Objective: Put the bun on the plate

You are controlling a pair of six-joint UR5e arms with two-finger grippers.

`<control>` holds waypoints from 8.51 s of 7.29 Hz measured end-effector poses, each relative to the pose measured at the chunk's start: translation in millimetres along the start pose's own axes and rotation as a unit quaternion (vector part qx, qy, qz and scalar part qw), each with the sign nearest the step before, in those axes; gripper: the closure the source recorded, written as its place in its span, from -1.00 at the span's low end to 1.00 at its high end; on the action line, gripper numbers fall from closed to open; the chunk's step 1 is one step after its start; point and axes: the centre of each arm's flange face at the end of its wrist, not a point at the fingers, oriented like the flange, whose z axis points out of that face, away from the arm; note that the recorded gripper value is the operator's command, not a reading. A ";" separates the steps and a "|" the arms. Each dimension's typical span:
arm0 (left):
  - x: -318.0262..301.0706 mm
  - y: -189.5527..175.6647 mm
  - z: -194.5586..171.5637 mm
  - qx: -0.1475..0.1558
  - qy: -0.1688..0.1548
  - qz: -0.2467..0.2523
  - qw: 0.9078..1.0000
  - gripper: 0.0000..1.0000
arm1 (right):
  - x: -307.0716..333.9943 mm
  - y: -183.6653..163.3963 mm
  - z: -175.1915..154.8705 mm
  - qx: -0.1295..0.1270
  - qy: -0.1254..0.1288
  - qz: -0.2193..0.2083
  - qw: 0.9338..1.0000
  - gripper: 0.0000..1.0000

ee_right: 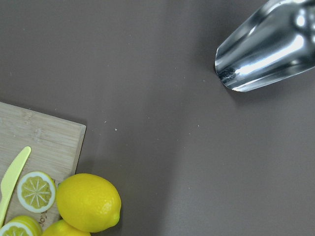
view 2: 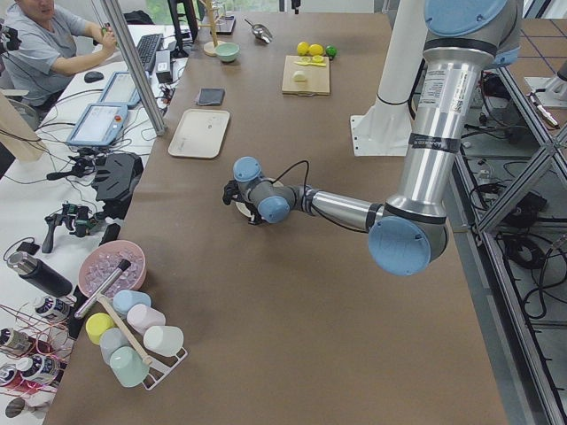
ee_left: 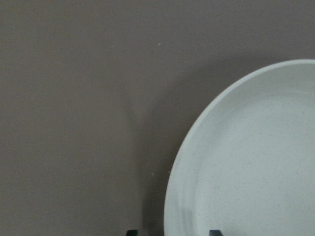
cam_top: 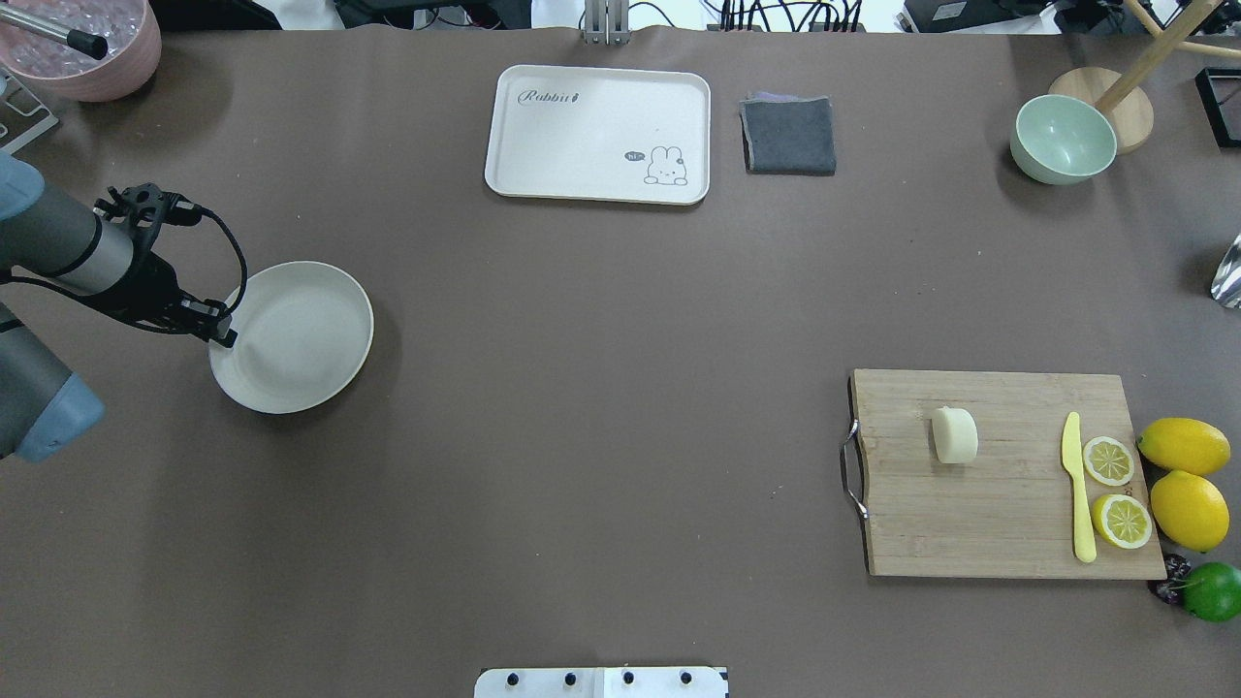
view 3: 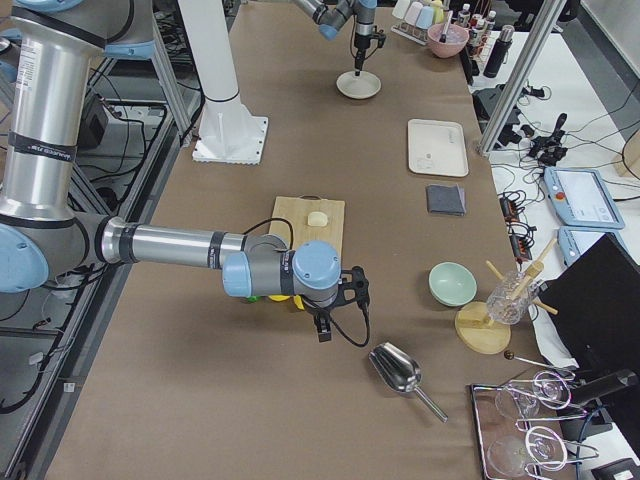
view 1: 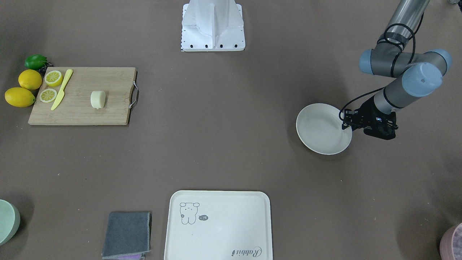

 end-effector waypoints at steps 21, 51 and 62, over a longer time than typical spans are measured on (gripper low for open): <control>367.2 -25.8 42.3 0.058 0.092 -0.085 0.990 -0.95 | -385.4 -80.1 183.9 -0.059 0.049 0.095 0.993 -0.44; -99.2 84.0 -163.9 0.078 -0.069 0.030 0.994 -0.94 | -419.0 -220.2 110.5 0.001 0.032 0.012 0.999 -1.00; -213.2 141.1 -225.7 0.051 -0.062 -0.049 0.996 -0.95 | 47.3 -56.1 16.8 -0.041 0.088 -0.018 0.995 -1.00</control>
